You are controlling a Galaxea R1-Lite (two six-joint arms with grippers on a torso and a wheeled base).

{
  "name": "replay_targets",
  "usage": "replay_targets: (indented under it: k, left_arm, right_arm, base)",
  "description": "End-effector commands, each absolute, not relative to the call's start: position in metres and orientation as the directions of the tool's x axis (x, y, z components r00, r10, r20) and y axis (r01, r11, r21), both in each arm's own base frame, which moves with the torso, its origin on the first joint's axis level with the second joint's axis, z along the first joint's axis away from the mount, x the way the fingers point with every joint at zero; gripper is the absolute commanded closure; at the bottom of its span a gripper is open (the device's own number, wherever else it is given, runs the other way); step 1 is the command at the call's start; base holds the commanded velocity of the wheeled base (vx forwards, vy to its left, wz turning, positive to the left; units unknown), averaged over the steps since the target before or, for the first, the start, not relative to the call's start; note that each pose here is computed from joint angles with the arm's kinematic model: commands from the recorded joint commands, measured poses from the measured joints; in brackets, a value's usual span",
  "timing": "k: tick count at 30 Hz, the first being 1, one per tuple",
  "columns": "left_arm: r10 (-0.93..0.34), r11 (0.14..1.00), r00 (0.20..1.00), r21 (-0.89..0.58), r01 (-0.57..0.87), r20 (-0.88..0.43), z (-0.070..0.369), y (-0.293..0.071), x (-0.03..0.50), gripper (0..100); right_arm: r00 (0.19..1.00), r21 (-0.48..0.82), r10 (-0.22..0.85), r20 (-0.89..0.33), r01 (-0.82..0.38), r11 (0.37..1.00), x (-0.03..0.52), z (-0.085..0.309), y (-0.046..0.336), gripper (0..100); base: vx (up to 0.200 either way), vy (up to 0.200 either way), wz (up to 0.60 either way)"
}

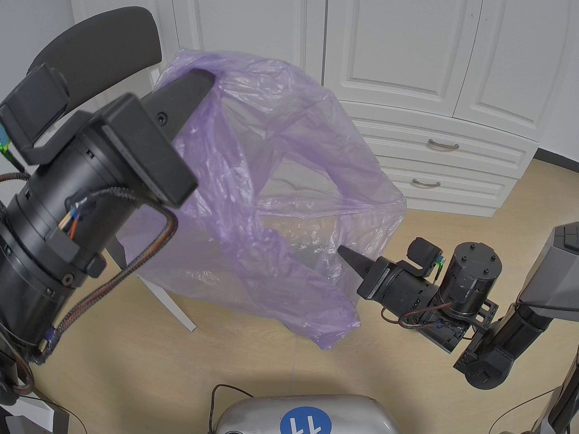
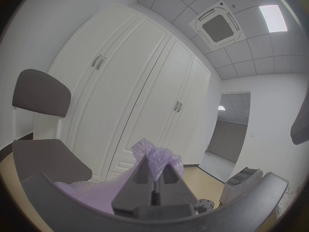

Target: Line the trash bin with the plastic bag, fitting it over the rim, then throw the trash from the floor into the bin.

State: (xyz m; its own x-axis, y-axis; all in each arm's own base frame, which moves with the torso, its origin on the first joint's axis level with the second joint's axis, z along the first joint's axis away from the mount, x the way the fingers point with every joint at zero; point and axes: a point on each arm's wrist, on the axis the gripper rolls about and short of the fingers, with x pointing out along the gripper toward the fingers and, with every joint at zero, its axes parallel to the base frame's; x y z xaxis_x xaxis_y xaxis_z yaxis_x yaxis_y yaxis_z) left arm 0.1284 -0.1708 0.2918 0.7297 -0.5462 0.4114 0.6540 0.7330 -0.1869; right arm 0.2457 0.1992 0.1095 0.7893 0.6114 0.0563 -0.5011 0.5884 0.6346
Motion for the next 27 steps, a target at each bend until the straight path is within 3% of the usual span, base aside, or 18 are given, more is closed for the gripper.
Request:
replay_targets:
  k: [1, 8, 14, 19, 27]
  left_arm:
    - [-0.537, 0.751, 0.751, -0.187, 0.633, 0.385, 0.285, -0.175, 0.138, 100]
    - [-0.493, 0.809, 0.807, -0.17, 0.562, 0.324, 0.269, -0.177, 0.166, 100]
    - [-0.473, 0.85, 0.855, -0.142, 0.506, 0.214, 0.238, -0.191, 0.199, 100]
    - [-0.45, 0.874, 0.885, -0.145, 0.464, 0.119, 0.207, -0.202, 0.228, 100]
    - [-0.395, 0.912, 0.918, -0.129, 0.39, -0.015, 0.158, -0.202, 0.277, 100]
  right_arm:
    - [0.8, 0.593, 0.593, 0.093, -0.523, 0.612, 0.246, 0.117, 0.195, 100]
    - [0.813, 0.39, 0.576, 0.087, -0.56, 0.731, 0.233, 0.126, 0.171, 100]
    - [0.848, 0.18, 0.496, 0.188, -0.526, 0.831, 0.222, 0.162, 0.135, 100]
    - [0.868, 0.137, 0.492, 0.064, -0.496, 0.857, 0.201, 0.189, 0.119, 100]
    - [0.864, 0.183, 0.457, -0.211, -0.424, 0.887, 0.184, 0.22, 0.11, 100]
  base:
    - [0.0, 0.0, 0.0]
    - [0.0, 0.0, 0.0]
    - [0.0, 0.0, 0.0]
    - [0.0, 0.0, 0.0]
    - [0.0, 0.0, 0.0]
